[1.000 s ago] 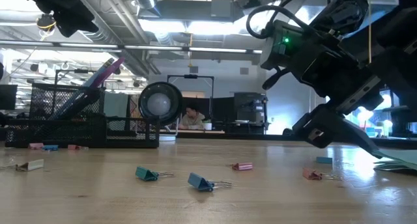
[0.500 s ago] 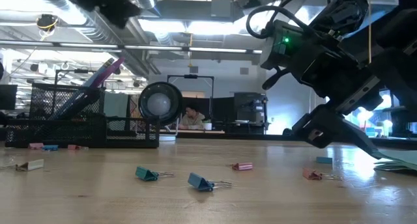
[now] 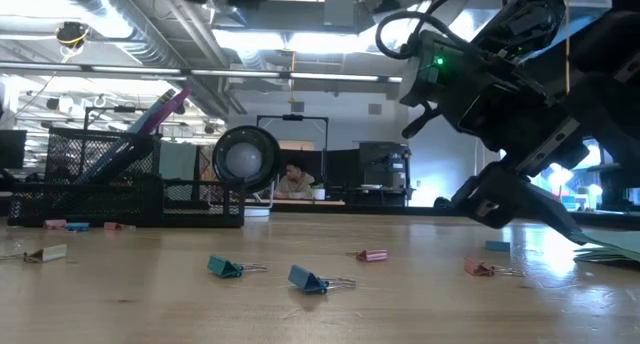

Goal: Pick and place office supplies into organizer
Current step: Put the blue sticky note pad into the black desk organizer

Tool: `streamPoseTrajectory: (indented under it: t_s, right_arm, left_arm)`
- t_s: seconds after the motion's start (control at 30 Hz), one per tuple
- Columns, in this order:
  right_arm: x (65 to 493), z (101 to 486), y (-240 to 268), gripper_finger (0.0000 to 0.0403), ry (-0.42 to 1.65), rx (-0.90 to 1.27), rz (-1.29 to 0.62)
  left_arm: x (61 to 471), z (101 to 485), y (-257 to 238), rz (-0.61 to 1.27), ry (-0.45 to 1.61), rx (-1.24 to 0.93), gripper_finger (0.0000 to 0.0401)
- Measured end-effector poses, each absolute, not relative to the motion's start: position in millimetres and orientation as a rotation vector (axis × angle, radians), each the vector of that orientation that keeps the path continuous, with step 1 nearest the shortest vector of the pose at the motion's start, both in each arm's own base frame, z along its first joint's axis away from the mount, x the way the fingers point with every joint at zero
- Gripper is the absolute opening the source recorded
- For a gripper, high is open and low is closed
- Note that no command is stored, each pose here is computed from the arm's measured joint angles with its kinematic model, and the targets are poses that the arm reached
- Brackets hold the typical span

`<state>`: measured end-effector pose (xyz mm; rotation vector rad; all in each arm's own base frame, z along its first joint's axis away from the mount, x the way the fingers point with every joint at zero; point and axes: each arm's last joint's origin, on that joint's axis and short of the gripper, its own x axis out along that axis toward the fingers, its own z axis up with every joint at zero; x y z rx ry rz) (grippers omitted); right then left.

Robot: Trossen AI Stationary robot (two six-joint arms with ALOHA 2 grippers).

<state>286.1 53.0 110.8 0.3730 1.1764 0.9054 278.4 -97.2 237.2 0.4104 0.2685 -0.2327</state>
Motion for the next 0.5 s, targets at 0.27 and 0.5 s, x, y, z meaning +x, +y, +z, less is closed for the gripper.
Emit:
streamPoseTrajectory:
  t_s: [0.27, 0.5]
  right_arm:
    - [286, 111, 53, 0.0243, 1.176, 0.374, 0.901]
    - [286, 111, 53, 0.0243, 1.179, 0.377, 0.900]
  left_arm:
    - [345, 221, -136, -0.269, 0.309, 0.527, 0.0100]
    - [378, 204, -167, -0.242, 0.325, 0.608, 0.0082]
